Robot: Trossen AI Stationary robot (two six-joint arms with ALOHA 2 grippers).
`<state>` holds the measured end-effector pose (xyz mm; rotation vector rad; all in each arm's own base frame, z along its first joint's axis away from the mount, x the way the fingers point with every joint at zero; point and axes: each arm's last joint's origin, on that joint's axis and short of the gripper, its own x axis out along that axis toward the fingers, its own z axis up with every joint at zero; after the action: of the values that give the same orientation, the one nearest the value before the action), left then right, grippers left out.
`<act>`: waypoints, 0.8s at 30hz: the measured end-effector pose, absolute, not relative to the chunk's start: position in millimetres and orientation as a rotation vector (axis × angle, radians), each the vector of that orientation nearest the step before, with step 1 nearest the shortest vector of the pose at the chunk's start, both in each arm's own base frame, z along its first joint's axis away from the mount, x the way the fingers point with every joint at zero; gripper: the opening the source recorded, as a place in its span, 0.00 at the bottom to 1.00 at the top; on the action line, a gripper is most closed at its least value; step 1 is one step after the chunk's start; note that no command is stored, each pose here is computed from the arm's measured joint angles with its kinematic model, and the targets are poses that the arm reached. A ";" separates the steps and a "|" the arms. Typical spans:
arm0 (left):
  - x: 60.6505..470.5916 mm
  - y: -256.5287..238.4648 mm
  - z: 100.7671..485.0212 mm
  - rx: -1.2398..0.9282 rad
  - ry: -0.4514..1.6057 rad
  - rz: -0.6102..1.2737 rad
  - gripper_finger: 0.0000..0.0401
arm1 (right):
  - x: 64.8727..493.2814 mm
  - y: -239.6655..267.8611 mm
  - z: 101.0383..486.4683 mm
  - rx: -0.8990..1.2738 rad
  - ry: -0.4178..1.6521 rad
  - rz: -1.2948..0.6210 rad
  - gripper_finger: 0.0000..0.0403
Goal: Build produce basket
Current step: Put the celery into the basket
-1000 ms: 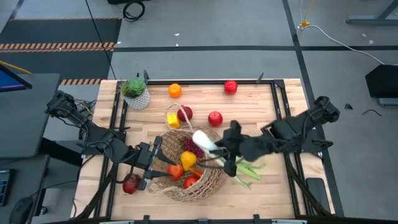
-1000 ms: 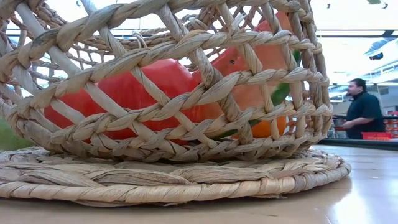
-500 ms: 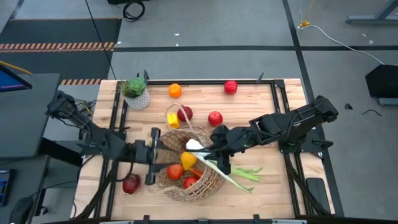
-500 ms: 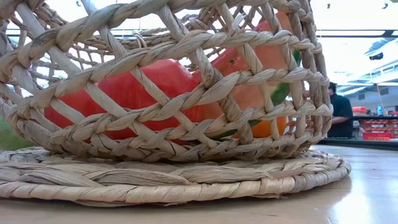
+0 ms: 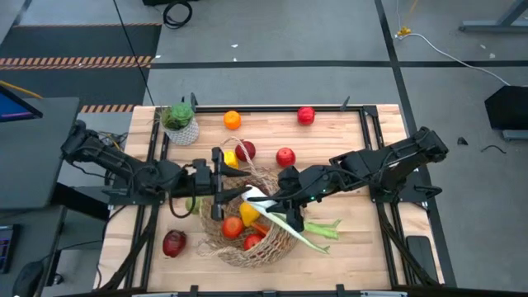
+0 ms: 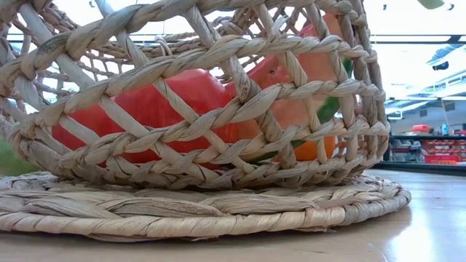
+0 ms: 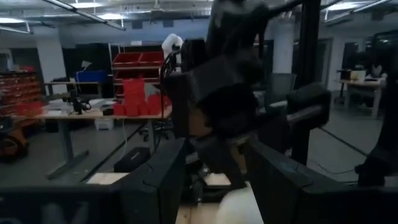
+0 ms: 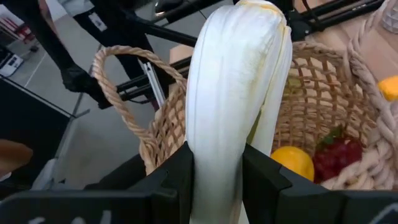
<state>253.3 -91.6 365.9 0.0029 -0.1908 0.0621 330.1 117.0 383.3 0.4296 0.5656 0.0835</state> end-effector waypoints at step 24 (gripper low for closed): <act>285.0 -109.3 338.4 -0.059 0.151 0.090 0.43 | 342.6 121.9 379.5 0.339 0.553 0.128 0.51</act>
<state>285.0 -109.3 338.4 -0.0586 0.1507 0.0896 342.6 121.9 379.5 0.3392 0.5533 0.1284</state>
